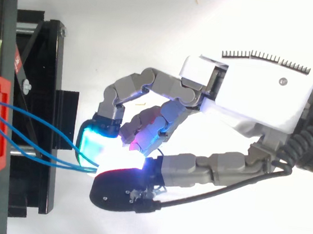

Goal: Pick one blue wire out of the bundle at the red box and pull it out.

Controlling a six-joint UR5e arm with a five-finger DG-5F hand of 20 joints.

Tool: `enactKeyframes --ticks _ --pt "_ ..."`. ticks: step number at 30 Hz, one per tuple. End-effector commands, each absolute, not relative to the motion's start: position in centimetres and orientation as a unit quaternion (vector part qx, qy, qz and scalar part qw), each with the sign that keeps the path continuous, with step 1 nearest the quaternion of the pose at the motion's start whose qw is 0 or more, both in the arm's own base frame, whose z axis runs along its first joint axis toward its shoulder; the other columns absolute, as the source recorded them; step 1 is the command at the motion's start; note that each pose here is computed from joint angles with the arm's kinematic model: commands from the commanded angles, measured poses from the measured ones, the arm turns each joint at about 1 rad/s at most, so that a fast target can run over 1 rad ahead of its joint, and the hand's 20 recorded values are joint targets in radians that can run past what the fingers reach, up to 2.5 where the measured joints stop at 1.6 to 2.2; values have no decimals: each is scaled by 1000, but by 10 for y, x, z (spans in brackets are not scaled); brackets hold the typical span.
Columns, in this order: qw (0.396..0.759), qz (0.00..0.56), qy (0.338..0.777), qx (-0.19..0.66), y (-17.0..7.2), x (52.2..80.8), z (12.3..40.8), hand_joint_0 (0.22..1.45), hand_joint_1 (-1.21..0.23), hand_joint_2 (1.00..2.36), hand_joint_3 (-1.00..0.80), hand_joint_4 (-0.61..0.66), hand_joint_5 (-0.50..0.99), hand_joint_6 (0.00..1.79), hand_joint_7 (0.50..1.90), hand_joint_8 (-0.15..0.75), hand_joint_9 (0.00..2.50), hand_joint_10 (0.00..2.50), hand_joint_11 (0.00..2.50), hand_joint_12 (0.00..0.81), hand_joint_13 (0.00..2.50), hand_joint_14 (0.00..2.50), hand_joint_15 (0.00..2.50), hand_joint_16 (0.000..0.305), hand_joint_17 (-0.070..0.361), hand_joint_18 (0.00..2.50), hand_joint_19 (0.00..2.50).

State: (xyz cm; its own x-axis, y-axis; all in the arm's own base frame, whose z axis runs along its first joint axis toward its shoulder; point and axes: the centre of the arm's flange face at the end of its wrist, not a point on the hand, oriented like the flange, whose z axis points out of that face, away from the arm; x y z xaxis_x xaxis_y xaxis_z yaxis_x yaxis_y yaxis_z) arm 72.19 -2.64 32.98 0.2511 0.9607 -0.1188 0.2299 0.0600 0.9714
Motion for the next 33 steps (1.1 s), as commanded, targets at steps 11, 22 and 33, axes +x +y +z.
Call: enactKeyframes --ticks 11,22,33 --pt "516 361 489 604 -26 722 330 611 -813 1012 11 -196 -92 875 1140 249 1225 20 482 396 731 15 378 67 151 693 730" --pt "511 363 486 609 -26 721 329 527 -705 1016 -260 43 -109 845 1011 251 1134 23 534 389 673 17 410 62 140 619 766" --pt "511 363 486 609 -26 721 329 531 -796 1014 -306 90 -133 860 958 261 1113 25 601 397 663 17 419 63 141 601 768"
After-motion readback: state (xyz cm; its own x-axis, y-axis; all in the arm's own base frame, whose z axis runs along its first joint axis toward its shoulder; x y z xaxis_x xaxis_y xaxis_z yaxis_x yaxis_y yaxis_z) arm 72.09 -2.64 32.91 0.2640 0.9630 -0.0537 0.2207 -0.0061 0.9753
